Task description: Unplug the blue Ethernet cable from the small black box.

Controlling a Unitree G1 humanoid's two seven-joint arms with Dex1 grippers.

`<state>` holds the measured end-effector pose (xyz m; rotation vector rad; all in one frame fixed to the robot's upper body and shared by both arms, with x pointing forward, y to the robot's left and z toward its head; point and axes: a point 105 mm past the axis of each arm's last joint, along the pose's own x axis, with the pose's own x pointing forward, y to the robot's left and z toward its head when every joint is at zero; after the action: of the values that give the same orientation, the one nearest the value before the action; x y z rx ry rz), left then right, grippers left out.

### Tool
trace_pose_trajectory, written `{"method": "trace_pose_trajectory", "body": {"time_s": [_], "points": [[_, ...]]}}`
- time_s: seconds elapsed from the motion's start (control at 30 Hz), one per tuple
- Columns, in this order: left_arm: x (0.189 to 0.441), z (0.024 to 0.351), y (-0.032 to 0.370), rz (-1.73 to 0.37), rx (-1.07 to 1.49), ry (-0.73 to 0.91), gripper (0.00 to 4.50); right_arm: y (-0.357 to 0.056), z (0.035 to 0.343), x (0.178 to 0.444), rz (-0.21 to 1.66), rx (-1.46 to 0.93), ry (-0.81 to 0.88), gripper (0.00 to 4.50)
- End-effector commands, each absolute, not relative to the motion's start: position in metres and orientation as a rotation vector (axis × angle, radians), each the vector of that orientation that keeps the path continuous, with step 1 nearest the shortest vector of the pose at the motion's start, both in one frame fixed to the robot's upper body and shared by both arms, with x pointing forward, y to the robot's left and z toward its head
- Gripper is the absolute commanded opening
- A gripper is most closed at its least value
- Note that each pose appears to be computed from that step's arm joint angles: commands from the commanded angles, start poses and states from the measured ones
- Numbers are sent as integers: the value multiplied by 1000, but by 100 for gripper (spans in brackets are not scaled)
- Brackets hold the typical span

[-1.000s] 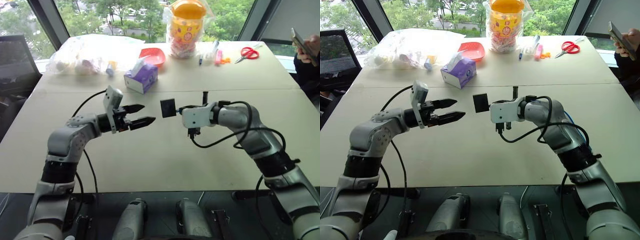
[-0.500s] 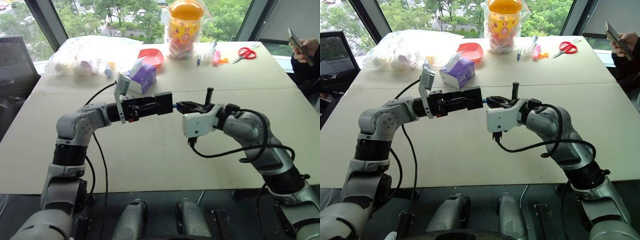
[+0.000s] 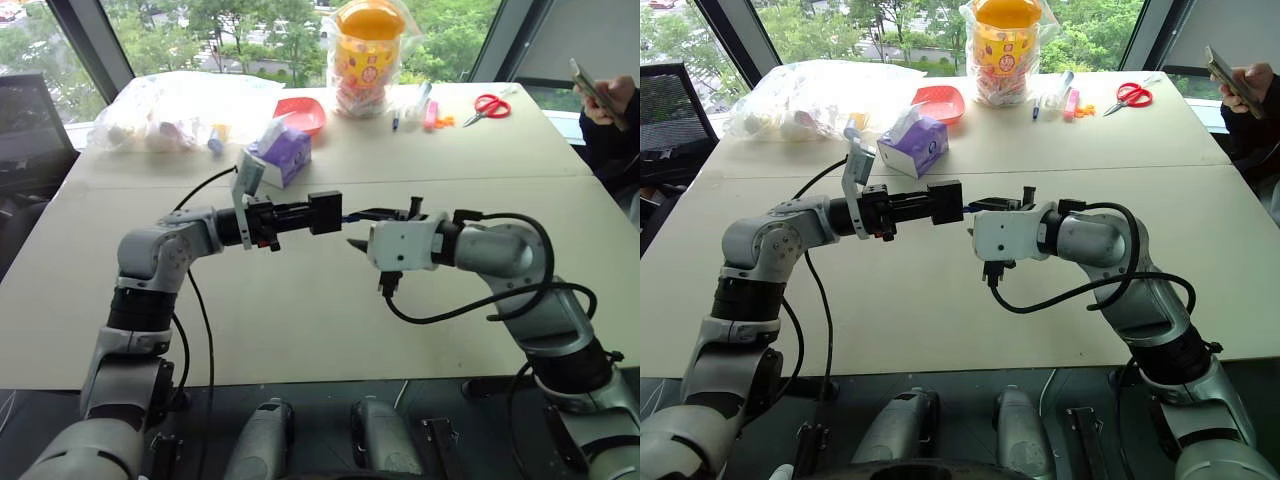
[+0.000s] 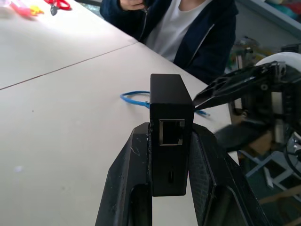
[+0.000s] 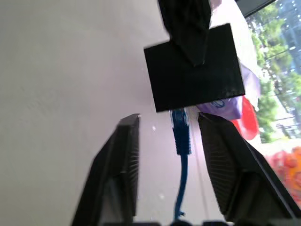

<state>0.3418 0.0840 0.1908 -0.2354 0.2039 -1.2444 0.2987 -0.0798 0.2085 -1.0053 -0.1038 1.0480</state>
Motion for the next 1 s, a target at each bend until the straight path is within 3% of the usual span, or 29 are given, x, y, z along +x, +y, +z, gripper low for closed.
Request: {"method": "trace_pose_trajectory", "body": {"time_s": [0.03,0.07,0.23,0.37,0.6,0.7,1.0], "points": [[339,210,90,-1293,-186,147,45,-96,233,299,1088,-740,45,384],[338,212,91,-1301,-188,142,45,-100,232,298,1118,-662,128,441],[327,222,91,-1402,-181,129,45,-105,233,307,1213,-197,384,441],[323,225,90,-1442,-156,123,45,-99,229,305,1270,-30,507,441],[321,227,87,-1458,-143,114,45,-90,233,316,1264,55,528,441],[321,227,87,-1458,-139,109,45,-88,231,315,1271,51,544,325],[321,228,85,-1466,-142,100,45,-84,226,311,1287,25,566,325]]}}
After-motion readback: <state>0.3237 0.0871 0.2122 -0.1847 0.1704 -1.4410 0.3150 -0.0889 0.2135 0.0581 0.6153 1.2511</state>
